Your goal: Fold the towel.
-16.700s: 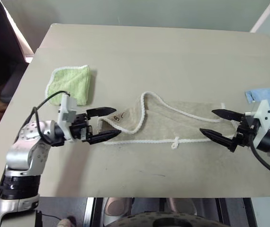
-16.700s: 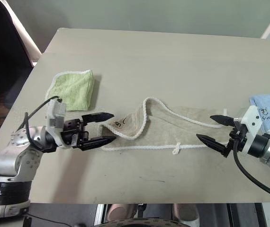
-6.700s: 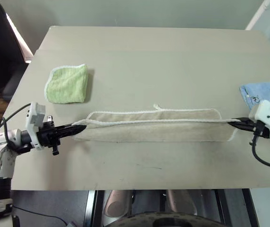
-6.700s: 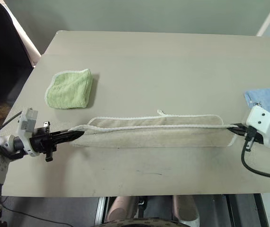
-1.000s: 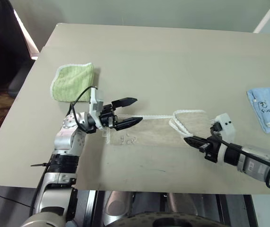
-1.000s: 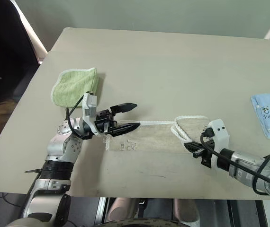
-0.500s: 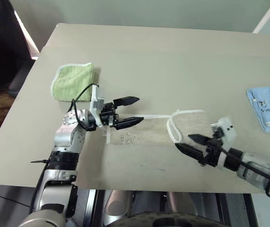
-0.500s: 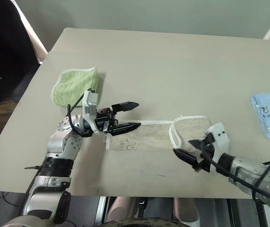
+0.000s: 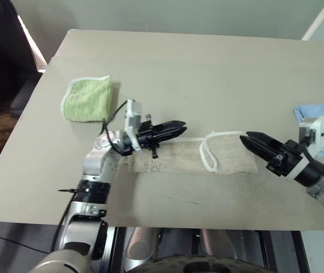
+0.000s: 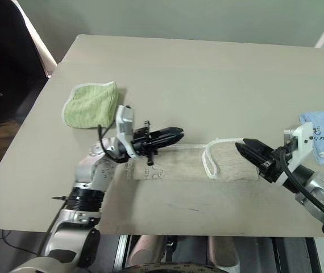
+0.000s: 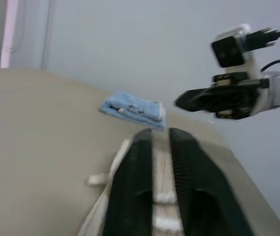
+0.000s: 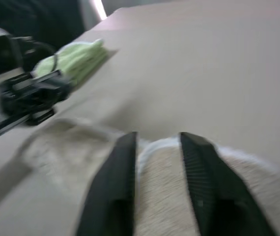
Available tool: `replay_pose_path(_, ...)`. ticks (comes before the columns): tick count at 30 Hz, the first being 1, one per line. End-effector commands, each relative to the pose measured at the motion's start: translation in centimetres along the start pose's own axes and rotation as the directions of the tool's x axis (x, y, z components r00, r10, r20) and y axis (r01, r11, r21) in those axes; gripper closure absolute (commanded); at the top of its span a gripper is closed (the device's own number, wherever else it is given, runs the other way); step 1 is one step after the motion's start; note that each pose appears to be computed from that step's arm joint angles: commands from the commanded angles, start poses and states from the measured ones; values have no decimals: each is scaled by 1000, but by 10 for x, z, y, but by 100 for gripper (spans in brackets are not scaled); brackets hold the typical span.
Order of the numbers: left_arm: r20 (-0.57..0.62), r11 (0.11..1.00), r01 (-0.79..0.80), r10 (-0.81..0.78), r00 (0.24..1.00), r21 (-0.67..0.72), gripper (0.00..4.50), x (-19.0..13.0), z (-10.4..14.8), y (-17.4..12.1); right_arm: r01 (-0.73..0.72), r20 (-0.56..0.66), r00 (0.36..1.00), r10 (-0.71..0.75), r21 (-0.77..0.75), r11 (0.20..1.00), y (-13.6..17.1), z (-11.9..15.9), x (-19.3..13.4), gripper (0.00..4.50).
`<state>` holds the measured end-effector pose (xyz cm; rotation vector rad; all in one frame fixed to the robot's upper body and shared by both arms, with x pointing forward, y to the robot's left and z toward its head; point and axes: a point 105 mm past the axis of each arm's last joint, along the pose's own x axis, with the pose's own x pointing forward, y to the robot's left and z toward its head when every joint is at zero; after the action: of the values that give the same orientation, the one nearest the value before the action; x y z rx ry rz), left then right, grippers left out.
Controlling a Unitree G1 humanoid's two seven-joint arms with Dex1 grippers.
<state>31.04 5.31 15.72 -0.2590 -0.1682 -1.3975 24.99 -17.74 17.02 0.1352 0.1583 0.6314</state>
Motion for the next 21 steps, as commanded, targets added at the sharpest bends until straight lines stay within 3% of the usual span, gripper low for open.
replay_pose_path(1, 30, 996, -1, -2, 1000, 87, 450, 22, 13, -4, 5, 43, 999, -2, -61, 998, -4, 3, 6, 447)
replay_pose_path(7, -58, 989, 14, -6, 998, 144, 450, 57, -11, -11, 74, 69, 995, -68, -80, 994, -19, -8, 23, 447)
replay_pose_path(12, -104, 991, 112, -105, 989, 69, 450, 74, -23, -21, 180, 52, 983, -175, -111, 977, -41, -22, 31, 447)
replay_pose_path(16, -165, 985, 170, -163, 973, 28, 450, 77, -34, -27, 212, 43, 977, -209, -107, 971, -48, -30, 37, 447)
replay_pose_path(21, -364, 966, 236, -259, 895, -107, 450, 66, -72, -35, 215, 29, 977, -213, -77, 974, -43, -46, 44, 447)
